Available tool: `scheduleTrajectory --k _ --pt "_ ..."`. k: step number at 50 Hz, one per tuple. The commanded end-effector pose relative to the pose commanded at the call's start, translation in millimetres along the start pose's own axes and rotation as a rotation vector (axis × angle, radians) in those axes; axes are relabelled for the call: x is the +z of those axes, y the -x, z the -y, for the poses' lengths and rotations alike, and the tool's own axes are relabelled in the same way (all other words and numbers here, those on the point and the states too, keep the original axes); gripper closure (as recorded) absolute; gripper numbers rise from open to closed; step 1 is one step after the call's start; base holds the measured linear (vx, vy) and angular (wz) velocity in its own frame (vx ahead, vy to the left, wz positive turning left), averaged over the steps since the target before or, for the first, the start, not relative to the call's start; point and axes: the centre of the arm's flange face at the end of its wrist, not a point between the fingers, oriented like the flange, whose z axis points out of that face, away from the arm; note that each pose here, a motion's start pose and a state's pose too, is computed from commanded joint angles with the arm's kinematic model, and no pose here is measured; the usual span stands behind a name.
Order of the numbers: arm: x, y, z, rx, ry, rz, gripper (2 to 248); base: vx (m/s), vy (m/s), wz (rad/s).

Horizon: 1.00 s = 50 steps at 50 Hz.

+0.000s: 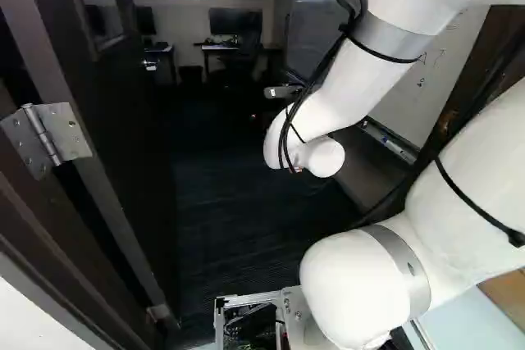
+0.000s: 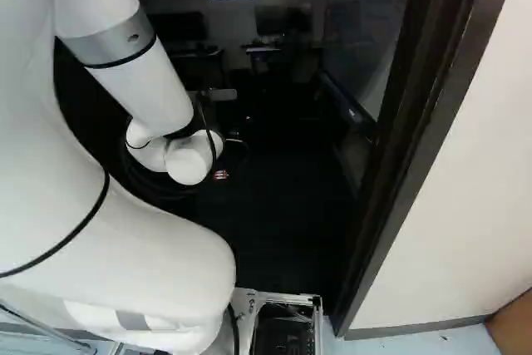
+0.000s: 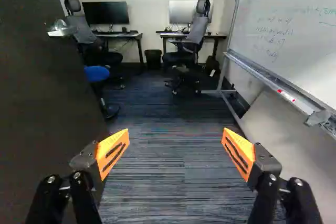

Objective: Open the door and move inside

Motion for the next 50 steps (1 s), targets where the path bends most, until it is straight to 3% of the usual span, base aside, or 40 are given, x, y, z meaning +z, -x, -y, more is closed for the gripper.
scheduleTrajectory --k 50 --pt "0.0 0.0 0.0 0.000 0.000 0.000 3 0.119 0.003 0.001"
